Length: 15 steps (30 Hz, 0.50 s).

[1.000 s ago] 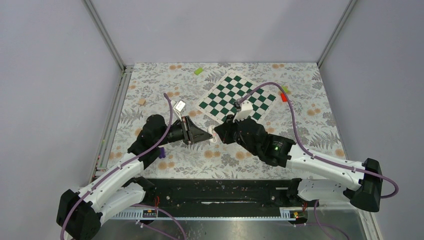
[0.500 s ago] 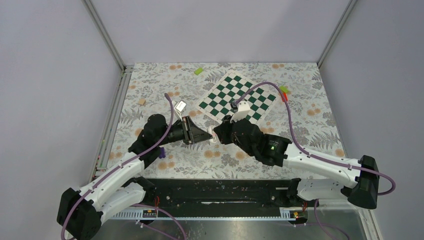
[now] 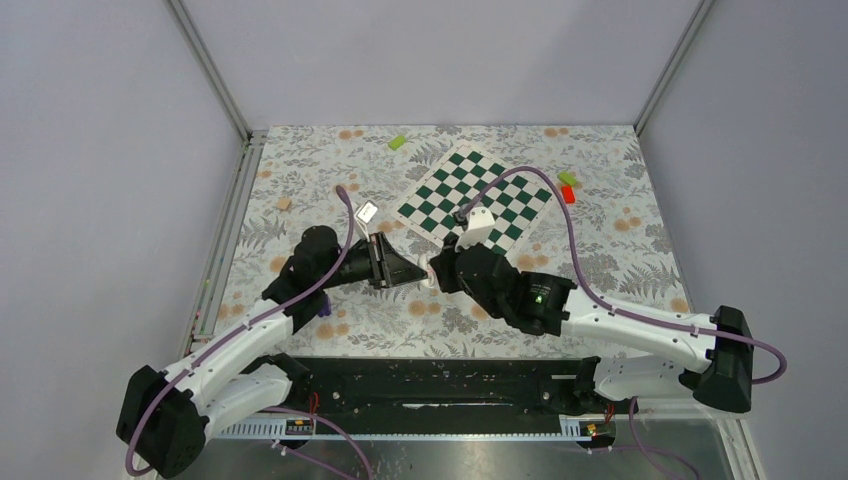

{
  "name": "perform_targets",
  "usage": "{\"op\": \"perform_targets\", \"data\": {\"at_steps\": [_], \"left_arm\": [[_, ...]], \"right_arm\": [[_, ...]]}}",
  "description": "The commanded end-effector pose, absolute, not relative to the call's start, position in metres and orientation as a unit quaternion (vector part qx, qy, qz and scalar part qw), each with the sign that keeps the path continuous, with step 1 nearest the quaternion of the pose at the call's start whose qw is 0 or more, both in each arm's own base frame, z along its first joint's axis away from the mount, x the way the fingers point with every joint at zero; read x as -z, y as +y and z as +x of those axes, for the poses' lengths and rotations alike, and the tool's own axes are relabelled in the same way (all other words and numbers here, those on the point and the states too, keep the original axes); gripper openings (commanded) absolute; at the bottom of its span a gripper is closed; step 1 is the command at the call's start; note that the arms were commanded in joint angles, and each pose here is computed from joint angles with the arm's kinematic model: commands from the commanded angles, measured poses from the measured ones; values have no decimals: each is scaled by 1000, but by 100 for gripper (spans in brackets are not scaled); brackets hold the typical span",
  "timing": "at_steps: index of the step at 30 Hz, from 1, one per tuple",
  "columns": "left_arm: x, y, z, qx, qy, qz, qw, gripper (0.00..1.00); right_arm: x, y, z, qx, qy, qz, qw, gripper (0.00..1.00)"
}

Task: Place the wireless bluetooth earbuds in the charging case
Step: Insert the right earbud into the right side groove of the charging case.

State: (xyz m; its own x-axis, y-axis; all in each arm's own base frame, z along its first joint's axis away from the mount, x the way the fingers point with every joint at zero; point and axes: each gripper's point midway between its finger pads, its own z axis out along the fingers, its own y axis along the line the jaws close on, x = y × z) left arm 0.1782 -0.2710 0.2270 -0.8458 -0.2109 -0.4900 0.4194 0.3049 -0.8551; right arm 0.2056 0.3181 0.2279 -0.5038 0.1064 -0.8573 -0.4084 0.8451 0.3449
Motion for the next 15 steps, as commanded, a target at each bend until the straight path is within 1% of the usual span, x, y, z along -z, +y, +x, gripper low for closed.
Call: {"op": "perform_targets", "data": {"at_steps": [1, 15], "left_arm": [[-289, -281, 181, 632, 694, 117, 326, 0], [-295, -283, 177, 639, 689, 132, 317, 0]], "right_arm": [[-224, 315, 202, -229, 828, -111, 499, 0], [-234, 314, 200, -178, 817, -138, 531, 0]]}}
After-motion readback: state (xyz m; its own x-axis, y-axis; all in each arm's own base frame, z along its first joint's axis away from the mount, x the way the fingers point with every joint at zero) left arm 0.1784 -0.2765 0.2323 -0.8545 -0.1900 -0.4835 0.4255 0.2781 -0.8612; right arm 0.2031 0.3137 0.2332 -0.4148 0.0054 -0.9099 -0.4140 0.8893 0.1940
